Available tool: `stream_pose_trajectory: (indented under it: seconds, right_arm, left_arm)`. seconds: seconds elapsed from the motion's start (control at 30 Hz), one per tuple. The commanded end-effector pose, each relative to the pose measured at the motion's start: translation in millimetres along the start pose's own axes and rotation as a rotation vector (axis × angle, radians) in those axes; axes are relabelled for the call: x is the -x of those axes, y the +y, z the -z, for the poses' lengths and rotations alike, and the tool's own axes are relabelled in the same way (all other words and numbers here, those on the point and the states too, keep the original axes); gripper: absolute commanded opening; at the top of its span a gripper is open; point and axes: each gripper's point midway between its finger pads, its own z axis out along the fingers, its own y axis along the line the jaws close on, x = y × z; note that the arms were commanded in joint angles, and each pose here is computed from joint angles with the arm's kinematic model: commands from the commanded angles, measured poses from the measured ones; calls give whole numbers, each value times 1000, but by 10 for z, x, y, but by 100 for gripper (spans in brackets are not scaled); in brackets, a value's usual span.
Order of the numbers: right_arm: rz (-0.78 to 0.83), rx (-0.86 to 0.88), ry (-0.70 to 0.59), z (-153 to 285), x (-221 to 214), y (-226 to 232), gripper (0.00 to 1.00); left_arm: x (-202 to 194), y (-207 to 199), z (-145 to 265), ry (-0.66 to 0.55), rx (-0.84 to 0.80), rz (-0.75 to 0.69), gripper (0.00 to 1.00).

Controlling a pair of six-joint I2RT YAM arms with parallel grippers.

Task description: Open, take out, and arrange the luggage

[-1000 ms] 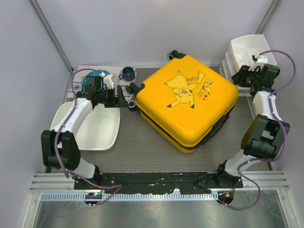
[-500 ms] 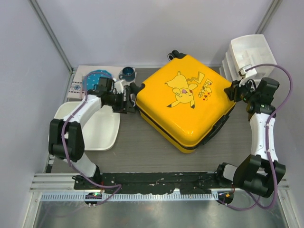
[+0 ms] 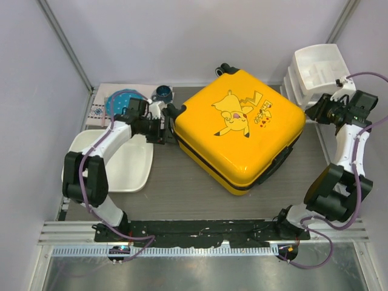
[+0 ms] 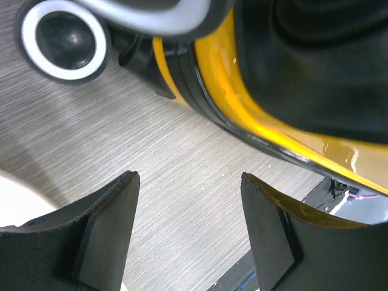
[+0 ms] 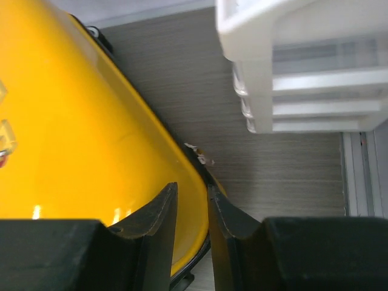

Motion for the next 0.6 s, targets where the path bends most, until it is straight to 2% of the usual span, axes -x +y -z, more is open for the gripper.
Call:
stream_pose_trajectory:
  seconds: [0.0, 0.17, 0.3, 0.43, 0.57]
  right_arm:
    - [-55, -142, 34, -274, -150, -364, 32]
    - [-27, -118, 40, -575, -274, -385, 32]
    - [2, 75, 57, -652, -406, 29, 33]
    - [162, 264, 125, -488, -746, 505, 33]
    - [231, 366, 234, -147, -1196, 830, 34]
  left_arm:
    - [88, 21, 253, -94, -12, -4, 72]
    - [-52, 83, 290, -83, -13, 29, 72]
    - [-50, 83, 293, -90, -9, 30, 73]
    - [13, 230, 321, -101, 43, 78, 76]
    - [101, 289, 338, -113, 52, 108, 77]
